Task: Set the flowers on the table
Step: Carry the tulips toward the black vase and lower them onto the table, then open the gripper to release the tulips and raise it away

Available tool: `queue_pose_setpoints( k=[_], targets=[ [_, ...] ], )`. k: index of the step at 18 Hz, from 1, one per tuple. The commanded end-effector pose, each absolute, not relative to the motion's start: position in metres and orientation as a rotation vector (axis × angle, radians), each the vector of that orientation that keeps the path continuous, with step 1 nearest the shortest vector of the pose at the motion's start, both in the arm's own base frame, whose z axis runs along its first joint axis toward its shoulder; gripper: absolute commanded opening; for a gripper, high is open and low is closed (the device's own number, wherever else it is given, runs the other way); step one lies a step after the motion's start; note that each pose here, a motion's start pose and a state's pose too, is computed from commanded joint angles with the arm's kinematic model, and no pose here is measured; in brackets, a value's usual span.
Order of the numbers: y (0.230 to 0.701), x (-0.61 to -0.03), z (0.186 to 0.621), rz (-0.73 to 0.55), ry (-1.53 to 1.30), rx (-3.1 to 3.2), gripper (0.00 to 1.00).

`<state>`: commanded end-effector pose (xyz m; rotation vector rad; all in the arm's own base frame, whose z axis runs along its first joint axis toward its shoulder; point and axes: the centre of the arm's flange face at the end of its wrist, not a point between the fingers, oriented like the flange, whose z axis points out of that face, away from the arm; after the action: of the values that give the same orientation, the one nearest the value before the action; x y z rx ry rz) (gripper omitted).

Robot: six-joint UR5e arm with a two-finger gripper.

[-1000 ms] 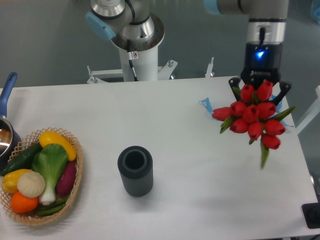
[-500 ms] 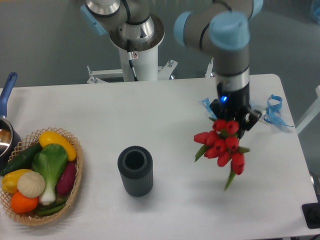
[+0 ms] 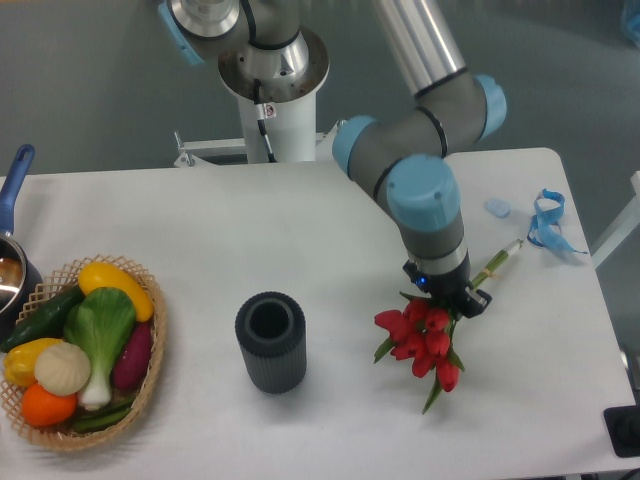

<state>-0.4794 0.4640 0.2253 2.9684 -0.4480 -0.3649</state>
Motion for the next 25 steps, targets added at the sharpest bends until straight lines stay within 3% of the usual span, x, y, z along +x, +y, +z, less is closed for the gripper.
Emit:
queue_pose_setpoints(
  k=[5,6,7,8,11,20,25],
  targets=[
    [0.472,-0.474,0.209,-0.343,-0.436,2.973,0.33],
    [0.471,-0.473,0.209,-0.345,-0.438,2.973,0.43],
    [0.471,-0.472,0.210,-0.346,-0.449,2.972,0.72],
    [0.472,-0.472,0.212,-0.354,-0.451,2.975,0.83],
    [0.475,-0.474,0.220,-0.409,-0.445,2.989,1.00],
    [0.471,-0.492,0.332,-0.657,-0.430,3.054,1.00],
    [0.432,-0.514,0.379,-0.539,-0.434,3.140,1.00]
  ],
)
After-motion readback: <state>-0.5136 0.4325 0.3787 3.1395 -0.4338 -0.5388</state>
